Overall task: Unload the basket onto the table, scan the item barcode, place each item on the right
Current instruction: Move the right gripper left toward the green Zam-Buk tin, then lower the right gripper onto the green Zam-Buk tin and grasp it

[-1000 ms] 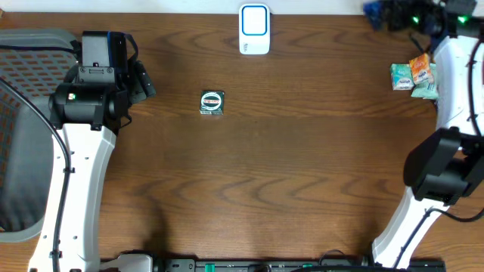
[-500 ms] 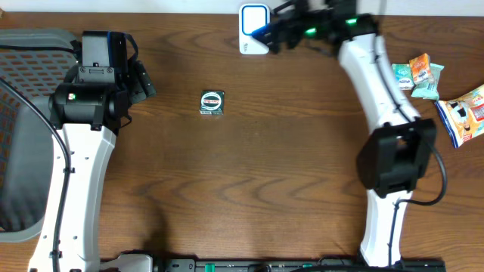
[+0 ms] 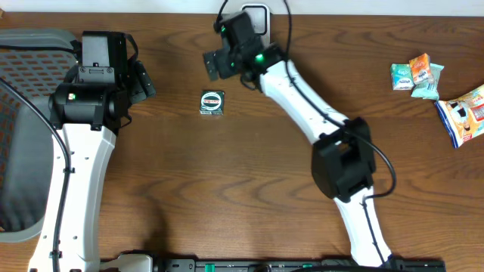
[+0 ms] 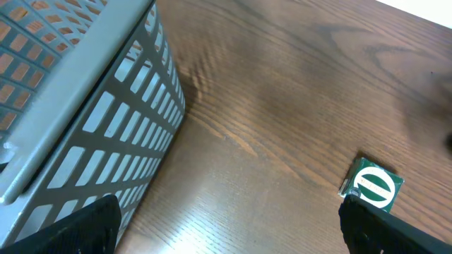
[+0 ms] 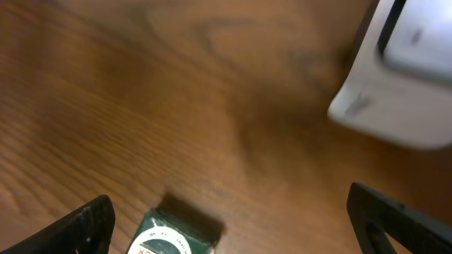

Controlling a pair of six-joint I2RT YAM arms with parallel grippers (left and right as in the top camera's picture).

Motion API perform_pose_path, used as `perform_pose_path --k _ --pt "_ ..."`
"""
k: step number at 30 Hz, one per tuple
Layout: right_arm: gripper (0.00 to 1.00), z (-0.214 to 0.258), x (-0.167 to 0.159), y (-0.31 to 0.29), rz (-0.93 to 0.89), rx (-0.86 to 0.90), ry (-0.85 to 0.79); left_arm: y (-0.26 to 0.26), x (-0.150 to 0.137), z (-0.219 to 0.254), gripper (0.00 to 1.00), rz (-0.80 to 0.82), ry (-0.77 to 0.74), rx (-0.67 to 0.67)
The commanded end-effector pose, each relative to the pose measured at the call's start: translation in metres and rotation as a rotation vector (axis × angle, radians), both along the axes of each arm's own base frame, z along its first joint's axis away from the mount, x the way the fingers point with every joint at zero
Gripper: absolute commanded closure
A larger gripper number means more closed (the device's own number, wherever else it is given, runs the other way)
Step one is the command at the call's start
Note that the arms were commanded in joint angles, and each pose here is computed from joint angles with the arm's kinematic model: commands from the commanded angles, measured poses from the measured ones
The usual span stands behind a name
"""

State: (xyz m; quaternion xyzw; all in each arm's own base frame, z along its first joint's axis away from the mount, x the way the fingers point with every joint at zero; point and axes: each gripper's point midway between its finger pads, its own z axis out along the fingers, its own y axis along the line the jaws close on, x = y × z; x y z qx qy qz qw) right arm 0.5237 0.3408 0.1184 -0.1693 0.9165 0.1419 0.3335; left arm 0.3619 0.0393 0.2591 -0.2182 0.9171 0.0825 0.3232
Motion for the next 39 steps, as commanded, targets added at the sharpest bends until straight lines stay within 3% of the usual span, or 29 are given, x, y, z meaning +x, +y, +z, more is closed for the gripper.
perform_pose_path --k 1,15,21,28,35,39 --pt "0.01 -0.023 -0.008 0.005 -0.107 -0.002 0.059 0.003 0.000 0.000 0.02 0.001 0.008 0.018" --pt "0.06 -0.096 -0.045 0.033 -0.041 -0.098 0.175 0.003 0.000 0.000 0.02 0.001 0.008 0.018" --pt "0.07 -0.102 -0.051 0.025 -0.052 -0.138 0.200 0.003 0.000 0.000 0.02 0.001 0.008 0.018" --pt "0.20 -0.106 -0.059 0.024 -0.044 -0.158 0.224 0.003 0.000 0.000 0.02 0.001 0.008 0.018" --pt "0.53 -0.106 -0.051 0.009 -0.092 -0.214 0.195 0.003 0.000 0.000 0.02 0.001 0.008 0.018" --pt "0.52 -0.107 -0.048 -0.008 -0.127 -0.258 0.196 0.003 0.000 0.000 0.02 0.001 0.008 0.018"
